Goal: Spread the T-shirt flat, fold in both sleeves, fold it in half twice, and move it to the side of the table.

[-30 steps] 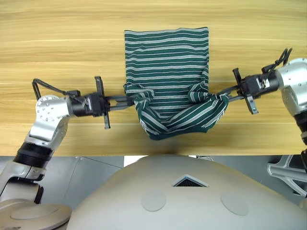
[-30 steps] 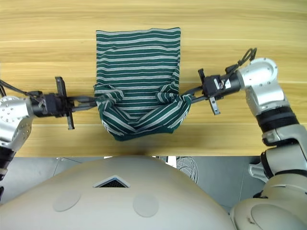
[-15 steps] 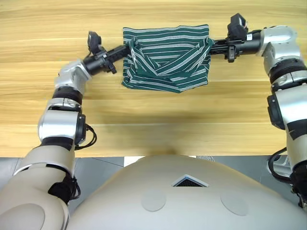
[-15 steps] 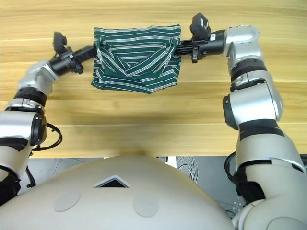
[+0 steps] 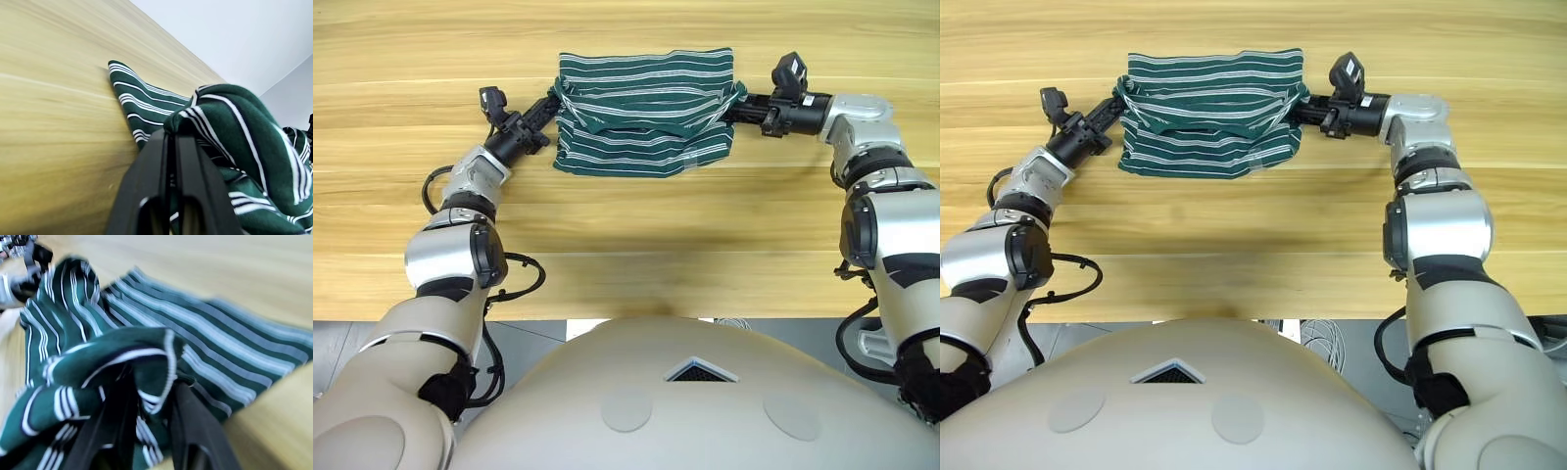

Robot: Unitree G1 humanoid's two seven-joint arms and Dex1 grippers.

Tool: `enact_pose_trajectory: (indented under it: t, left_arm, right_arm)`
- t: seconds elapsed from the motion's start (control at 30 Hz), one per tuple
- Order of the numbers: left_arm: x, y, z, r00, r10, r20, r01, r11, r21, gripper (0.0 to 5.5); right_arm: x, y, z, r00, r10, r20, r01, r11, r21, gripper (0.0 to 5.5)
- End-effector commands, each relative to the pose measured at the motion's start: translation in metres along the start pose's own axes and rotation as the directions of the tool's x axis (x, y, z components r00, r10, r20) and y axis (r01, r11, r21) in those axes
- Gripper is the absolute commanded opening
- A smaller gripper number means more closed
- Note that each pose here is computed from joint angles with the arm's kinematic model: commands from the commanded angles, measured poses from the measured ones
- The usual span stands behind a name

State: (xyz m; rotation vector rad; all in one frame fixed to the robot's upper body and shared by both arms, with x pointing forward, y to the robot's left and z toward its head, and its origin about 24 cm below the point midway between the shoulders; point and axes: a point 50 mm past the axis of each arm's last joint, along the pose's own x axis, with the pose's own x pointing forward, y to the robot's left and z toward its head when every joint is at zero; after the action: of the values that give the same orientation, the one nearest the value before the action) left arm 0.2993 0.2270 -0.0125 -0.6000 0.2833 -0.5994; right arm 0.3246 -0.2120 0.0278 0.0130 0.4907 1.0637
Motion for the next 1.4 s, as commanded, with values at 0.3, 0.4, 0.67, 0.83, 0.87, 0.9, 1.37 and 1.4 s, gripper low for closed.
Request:
enact_pose_trajectory:
  t: [0.3,0.4,0.67,0.83,0.87,0.9,1.37,1.4]
  left_arm:
    - [-0.001,-0.002,-0.024,0.997,0.009,-0.081,-0.01,1.0,-0.017,1.96]
    - [-0.007,0.002,-0.019,0.999,0.038,-0.026,-0.038,0.999,0.01,2.47]
    - [-0.018,0.01,0.001,0.987,0.118,0.111,-0.13,0.986,0.102,3.8]
    - [-0.013,0.005,-0.007,0.987,0.129,0.094,-0.146,0.97,0.194,4.0]
    - [-0.013,0.005,-0.008,0.986,0.137,0.1,-0.156,0.963,0.219,4.0]
    - [-0.014,0.004,-0.008,0.984,0.142,0.107,-0.165,0.953,0.255,4.0]
    - [-0.035,-0.033,0.017,0.967,0.014,0.254,-0.146,0.849,0.507,4.0]
    - [-0.035,-0.036,0.017,0.967,0.007,0.254,-0.139,0.851,0.507,4.0]
  right_arm:
    - [0.001,-0.002,-0.002,0.998,-0.07,-0.002,0.07,0.996,-0.058,3.18]
    - [-0.009,-0.004,0.005,0.997,-0.081,0.016,0.083,0.982,-0.173,3.24]
    - [-0.011,-0.005,0.016,0.971,-0.229,-0.065,0.147,0.792,-0.592,3.24]
    - [0.008,0.005,0.031,0.966,-0.231,-0.113,0.05,0.6,-0.798,3.24]
    - [0.009,0.008,0.036,0.972,-0.209,-0.107,0.032,0.57,-0.821,3.24]
    - [0.008,0.01,0.04,0.976,-0.194,-0.101,0.023,0.549,-0.835,3.24]
    - [0.031,0.029,0.044,0.98,-0.07,-0.184,-0.123,0.511,-0.851,3.24]
    - [0.035,0.03,0.044,0.98,-0.072,-0.187,-0.125,0.511,-0.85,3.24]
